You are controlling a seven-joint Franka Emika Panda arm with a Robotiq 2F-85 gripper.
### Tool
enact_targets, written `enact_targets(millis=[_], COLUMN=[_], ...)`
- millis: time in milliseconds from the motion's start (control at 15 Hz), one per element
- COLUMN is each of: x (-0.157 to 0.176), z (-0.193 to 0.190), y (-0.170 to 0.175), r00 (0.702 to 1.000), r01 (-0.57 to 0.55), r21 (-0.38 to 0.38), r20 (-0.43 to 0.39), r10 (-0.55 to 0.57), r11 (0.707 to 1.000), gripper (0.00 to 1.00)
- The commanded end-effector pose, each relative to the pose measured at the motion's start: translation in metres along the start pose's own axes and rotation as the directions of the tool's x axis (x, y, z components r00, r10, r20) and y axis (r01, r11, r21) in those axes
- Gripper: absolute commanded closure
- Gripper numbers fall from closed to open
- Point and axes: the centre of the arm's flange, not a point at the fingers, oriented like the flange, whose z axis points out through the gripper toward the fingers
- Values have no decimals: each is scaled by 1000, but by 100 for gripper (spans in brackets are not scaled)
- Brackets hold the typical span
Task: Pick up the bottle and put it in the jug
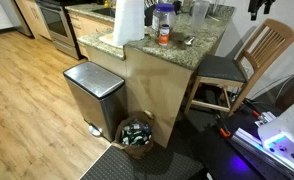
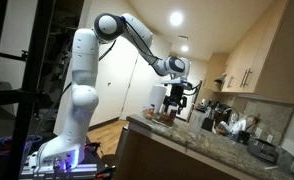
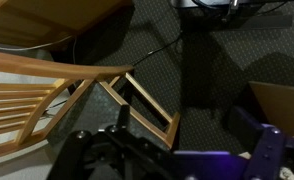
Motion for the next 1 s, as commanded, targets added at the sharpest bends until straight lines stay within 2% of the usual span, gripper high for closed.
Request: enact_targets(millis=[0,133,400,533,600,667,733,933], x=[0,4,13,9,9,12,14,15], z=[0,0,-7,-8,-7,-8,-11,-13], y=[0,1,1,1,0,-1,0,-2], r00=[1000,998,985,993,991,986,991,989], r01=[0,-35,-79,-11,12,-1,-26,-22], r21=[0,-26,-2,0,1,12,-11,-4], r20=[0,-53,-153,-119,-135,-168,-132,-145], r10=[0,33,78,11,-12,3,24,22], r11=[1000,999,997,1000,1000,1000,1000,1000], gripper=[0,0,0,0,0,0,0,0])
